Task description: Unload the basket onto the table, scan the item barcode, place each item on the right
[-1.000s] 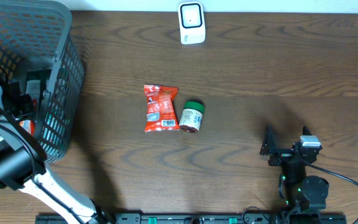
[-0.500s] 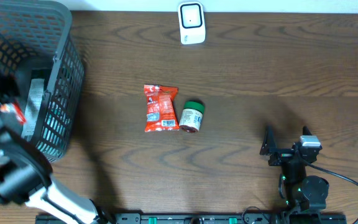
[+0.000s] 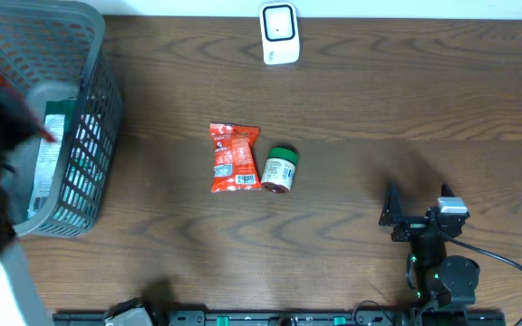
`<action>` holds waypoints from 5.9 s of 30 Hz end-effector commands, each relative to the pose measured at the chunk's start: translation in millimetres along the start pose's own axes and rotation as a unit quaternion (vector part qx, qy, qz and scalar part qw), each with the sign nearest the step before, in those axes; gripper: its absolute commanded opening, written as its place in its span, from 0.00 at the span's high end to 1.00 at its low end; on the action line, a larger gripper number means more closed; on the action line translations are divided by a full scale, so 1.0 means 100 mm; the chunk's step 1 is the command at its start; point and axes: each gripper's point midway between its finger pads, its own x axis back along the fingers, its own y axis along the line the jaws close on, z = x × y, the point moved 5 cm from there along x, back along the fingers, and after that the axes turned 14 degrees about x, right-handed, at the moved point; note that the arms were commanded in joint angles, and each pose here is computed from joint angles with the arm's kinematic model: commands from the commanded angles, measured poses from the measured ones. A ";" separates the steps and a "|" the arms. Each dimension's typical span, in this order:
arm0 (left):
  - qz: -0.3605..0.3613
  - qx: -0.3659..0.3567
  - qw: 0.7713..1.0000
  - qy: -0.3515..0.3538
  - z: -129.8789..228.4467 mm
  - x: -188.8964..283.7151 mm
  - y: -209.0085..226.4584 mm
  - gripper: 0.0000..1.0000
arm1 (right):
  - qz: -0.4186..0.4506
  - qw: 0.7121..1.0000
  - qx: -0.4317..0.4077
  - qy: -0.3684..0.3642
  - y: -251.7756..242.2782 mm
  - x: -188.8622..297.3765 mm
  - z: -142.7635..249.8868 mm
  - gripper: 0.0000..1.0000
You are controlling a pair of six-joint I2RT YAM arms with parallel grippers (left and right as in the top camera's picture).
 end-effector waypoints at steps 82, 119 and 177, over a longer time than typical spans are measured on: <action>-0.280 -0.018 0.884 0.375 0.83 -1.57 1.25 0.02 | 0.005 1.000 -0.006 0.001 -0.02 0.00 0.01 0.01; -0.276 0.003 0.855 0.438 1.89 -2.54 1.74 0.53 | 0.004 1.000 -0.006 0.001 -0.02 0.00 0.01 0.01; -0.165 -0.037 0.899 0.404 1.97 -3.41 1.74 0.02 | 0.005 1.000 -0.006 0.001 -0.02 0.00 0.01 0.01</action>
